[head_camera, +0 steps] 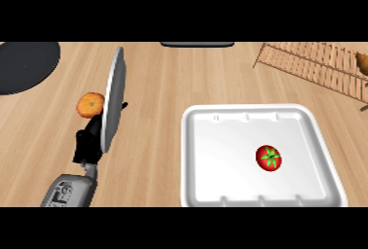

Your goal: Pick the croissant from the tray and place it in the tiered shelf

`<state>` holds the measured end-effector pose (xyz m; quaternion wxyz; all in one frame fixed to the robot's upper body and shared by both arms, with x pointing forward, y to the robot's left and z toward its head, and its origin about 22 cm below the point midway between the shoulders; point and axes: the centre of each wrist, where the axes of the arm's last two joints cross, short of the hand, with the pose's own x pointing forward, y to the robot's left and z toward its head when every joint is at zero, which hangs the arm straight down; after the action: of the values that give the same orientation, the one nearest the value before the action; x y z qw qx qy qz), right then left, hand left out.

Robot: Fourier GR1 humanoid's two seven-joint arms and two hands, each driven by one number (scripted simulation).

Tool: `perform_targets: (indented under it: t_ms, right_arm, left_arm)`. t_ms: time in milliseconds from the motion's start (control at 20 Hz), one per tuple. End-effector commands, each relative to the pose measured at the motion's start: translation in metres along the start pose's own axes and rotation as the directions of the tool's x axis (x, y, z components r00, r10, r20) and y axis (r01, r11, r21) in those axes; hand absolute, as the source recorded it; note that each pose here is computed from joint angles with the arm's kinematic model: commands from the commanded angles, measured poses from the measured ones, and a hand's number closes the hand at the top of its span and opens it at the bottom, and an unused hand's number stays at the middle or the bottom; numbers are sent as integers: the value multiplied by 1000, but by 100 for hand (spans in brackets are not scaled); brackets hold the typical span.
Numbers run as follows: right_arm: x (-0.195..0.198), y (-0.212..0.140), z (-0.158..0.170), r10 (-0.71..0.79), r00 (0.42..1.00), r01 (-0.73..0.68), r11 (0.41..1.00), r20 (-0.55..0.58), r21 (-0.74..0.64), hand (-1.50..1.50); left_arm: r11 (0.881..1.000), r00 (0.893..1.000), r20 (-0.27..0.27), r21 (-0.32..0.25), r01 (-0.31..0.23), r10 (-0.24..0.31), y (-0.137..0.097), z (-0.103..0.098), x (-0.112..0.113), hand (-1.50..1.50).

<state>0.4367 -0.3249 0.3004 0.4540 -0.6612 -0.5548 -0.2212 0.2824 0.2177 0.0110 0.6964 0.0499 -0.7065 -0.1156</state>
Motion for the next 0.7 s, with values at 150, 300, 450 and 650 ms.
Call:
perform_targets:
  t_ms: [150, 300, 450, 650]
  right_arm:
    - [20, -46, -34, -271, 961, 260, 951, -50, -168, -150]
    - [34, -65, -35, -282, 954, 255, 941, -104, -222, -150]
    - [26, -95, -50, -284, 947, 242, 938, -150, -249, -150]
    - [4, -127, -61, -199, 940, 147, 969, -276, -197, -150]
  left_arm:
    - [1000, 1000, -20, 17, 20, -19, 11, 5, -5, 0]
    - [1000, 1000, -22, 10, -3, 3, 19, 3, -6, 0]
    - [999, 1000, -30, 31, 7, -6, 24, -4, -1, 0]
    - [999, 999, -46, 45, 4, -2, 14, 9, -7, 0]
